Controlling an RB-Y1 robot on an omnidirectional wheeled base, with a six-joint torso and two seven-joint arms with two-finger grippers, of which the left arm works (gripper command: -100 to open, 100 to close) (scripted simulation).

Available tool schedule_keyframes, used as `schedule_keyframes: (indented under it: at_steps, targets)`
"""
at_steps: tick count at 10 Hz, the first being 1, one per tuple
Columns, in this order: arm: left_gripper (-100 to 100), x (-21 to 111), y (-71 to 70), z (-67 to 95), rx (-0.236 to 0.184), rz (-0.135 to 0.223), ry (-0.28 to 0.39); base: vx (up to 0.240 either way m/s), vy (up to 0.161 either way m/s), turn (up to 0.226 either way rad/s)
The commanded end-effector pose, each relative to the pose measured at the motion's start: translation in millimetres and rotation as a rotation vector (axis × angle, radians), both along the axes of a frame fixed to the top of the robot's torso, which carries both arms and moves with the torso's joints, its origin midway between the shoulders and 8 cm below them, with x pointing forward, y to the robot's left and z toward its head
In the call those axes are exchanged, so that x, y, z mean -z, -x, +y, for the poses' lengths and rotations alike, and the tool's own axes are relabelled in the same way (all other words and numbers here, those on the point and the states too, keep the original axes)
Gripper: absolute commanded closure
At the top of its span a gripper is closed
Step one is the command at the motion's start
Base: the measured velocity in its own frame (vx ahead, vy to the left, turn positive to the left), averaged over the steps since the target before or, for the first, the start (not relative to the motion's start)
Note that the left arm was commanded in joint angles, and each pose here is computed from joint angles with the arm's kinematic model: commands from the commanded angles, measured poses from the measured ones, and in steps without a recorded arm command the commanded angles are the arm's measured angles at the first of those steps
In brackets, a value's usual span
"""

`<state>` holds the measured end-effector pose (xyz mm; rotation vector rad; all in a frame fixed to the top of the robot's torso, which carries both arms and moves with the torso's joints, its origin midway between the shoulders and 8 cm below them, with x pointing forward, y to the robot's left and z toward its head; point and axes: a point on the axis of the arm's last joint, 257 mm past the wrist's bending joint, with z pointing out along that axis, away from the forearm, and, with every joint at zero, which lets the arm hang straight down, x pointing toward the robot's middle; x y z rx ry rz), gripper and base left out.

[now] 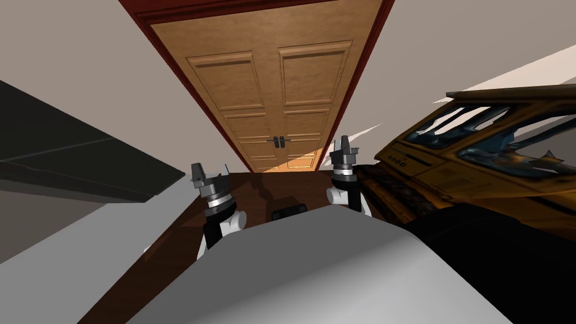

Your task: Pull the door open

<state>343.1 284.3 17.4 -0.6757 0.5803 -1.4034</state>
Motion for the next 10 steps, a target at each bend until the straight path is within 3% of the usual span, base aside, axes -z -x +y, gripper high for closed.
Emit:
schedule_keyframes:
  at_steps: [1, 10]
  targets:
    - [-100, 12.1, -7.7, 2.2, 0.009, 0.025, 0.002, 0.111, -0.020, -0.060]
    - [-100, 81.7, -62.3, 6.7, 0.059, 0.179, 0.009, 0.094, -0.018, -0.067]
